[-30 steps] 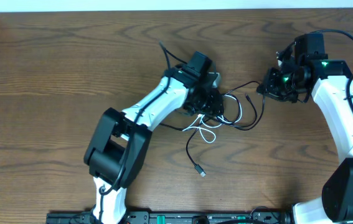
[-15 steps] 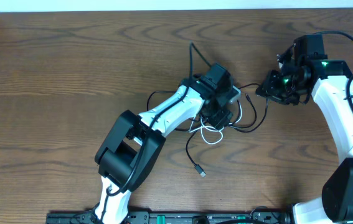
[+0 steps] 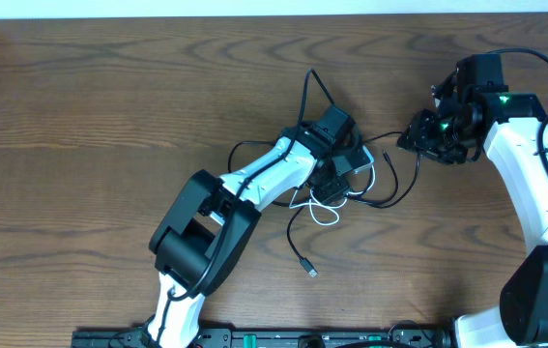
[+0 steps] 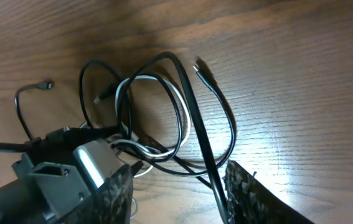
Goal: Untangle cables
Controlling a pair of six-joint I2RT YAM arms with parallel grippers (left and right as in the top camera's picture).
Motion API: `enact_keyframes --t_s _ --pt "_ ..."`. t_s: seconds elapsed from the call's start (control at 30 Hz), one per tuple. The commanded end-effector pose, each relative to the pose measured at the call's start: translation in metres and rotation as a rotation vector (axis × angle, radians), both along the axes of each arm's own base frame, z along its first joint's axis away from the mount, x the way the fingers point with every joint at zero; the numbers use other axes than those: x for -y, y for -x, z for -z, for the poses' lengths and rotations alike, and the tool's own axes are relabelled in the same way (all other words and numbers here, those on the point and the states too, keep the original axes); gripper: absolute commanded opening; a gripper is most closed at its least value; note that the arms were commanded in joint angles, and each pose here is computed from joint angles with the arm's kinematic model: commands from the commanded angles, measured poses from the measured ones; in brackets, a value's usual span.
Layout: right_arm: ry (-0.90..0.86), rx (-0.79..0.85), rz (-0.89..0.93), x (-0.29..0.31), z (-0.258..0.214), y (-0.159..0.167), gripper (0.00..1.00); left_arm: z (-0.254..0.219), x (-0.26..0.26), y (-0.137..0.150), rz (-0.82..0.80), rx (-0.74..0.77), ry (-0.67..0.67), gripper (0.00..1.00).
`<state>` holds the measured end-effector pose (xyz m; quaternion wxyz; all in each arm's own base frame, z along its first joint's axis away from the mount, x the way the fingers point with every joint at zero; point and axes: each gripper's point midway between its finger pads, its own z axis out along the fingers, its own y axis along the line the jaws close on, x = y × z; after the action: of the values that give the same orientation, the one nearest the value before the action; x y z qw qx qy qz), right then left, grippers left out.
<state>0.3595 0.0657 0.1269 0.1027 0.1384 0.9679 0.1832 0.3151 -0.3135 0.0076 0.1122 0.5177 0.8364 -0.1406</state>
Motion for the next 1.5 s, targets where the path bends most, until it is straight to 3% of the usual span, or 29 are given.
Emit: enact_keyframes --t_s 0.0,0.13,0.17,0.23,0.4,0.6,0.8,0.93,1.13,1.33,1.47 --pt "0.005 0.014 -0.004 -0.001 -0.004 -0.002 0.46 0.014 -0.008 -0.003 0.016 0.019 -0.047 0.55" --pt "0.005 0.014 -0.004 -0.001 -0.004 -0.002 0.47 0.024 -0.009 -0.002 0.017 0.005 -0.058 0.49" --pt "0.005 0.013 -0.004 -0.001 -0.004 -0.002 0.48 0.025 -0.009 -0.002 0.017 0.003 -0.061 0.42" --pt "0.005 0.011 -0.005 -0.001 -0.004 -0.001 0.49 0.026 -0.009 -0.002 0.015 0.003 -0.06 0.08" --pt "0.008 0.014 -0.018 -0.001 -0.004 -0.001 0.52 0.007 -0.009 -0.016 -0.088 0.024 -0.038 0.07" --pt "-0.006 0.018 -0.022 -0.003 -0.005 -0.002 0.55 -0.081 -0.015 -0.051 -0.368 0.09 0.129 0.07" --pt "-0.209 0.136 -0.169 -0.04 -0.028 -0.013 0.6 -0.185 -0.038 -0.061 -0.565 0.166 0.341 0.07" --pt "-0.405 0.268 -0.285 -0.071 -0.061 -0.024 0.6 -0.231 -0.041 -0.049 -0.539 0.179 0.459 0.07" --pt "-0.612 0.412 -0.401 -0.104 -0.105 -0.031 0.59 -0.264 -0.049 -0.049 -0.592 0.197 0.551 0.08" --pt "-0.614 0.387 -0.408 -0.133 -0.106 -0.028 0.56 -0.275 -0.068 -0.071 -0.786 0.147 0.641 0.07" --pt "-0.562 0.321 -0.321 -0.145 -0.094 -0.03 0.53 -0.277 -0.079 -0.079 -0.884 0.108 0.676 0.08"
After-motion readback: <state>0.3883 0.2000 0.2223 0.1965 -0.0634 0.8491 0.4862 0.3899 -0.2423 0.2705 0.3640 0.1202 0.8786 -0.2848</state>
